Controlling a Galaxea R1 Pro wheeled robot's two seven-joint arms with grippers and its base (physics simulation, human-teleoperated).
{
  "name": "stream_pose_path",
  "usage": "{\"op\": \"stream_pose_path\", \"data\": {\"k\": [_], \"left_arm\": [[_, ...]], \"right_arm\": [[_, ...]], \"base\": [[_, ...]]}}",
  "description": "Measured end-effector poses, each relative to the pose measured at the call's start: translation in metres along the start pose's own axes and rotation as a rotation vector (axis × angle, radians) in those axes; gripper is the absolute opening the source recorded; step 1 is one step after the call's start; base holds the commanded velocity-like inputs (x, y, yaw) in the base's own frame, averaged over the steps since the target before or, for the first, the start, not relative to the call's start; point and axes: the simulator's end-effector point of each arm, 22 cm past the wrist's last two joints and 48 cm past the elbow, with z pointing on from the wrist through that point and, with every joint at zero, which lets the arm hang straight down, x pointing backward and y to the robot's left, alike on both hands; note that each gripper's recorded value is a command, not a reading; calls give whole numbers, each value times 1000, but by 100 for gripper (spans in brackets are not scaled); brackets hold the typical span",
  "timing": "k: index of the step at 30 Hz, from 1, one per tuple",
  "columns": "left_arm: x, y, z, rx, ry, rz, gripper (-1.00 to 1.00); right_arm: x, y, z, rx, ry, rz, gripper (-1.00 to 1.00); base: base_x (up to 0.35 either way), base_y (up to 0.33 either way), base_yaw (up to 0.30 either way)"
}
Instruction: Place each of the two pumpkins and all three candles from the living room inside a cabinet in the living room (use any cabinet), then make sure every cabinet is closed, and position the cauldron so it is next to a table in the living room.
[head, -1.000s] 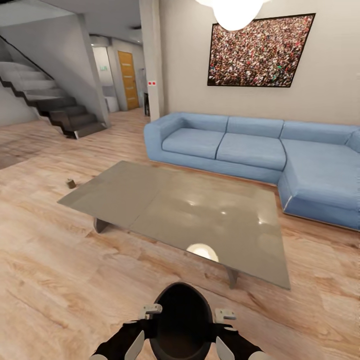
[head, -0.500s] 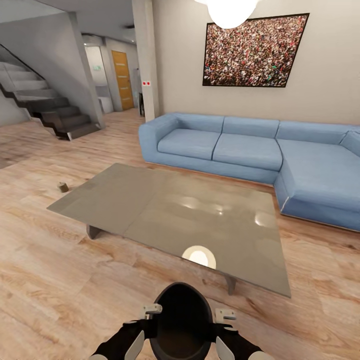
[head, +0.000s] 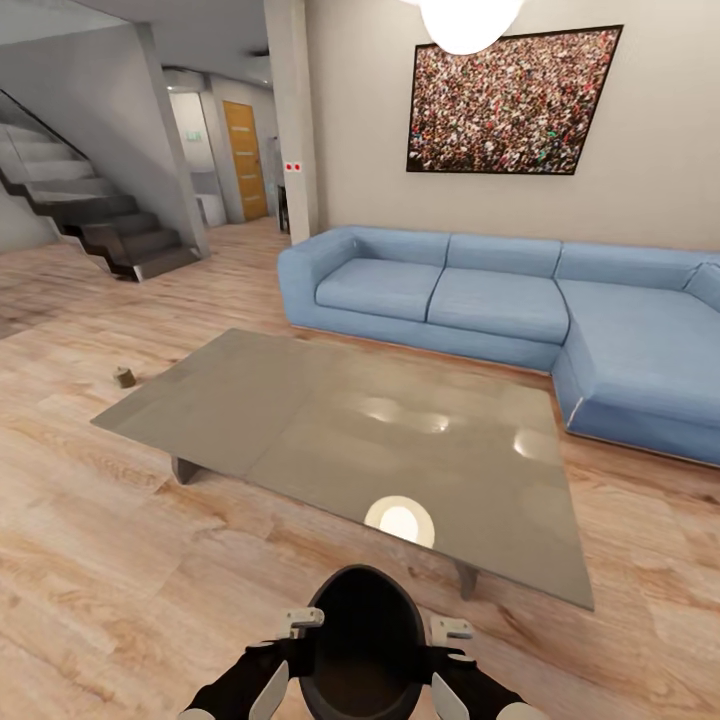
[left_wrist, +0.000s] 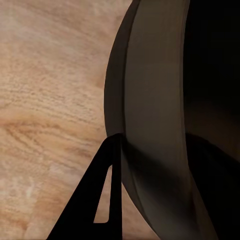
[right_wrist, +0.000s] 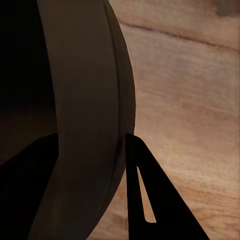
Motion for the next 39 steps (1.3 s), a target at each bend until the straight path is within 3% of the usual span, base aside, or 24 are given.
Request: {"op": "stream_pose_path", "data": {"k": [39], "left_arm": [[0,0,0,0,0,-1,-100]], "right_arm": [[0,0,0,0,0,0,-100]], "base": [[42,8,0]]}}
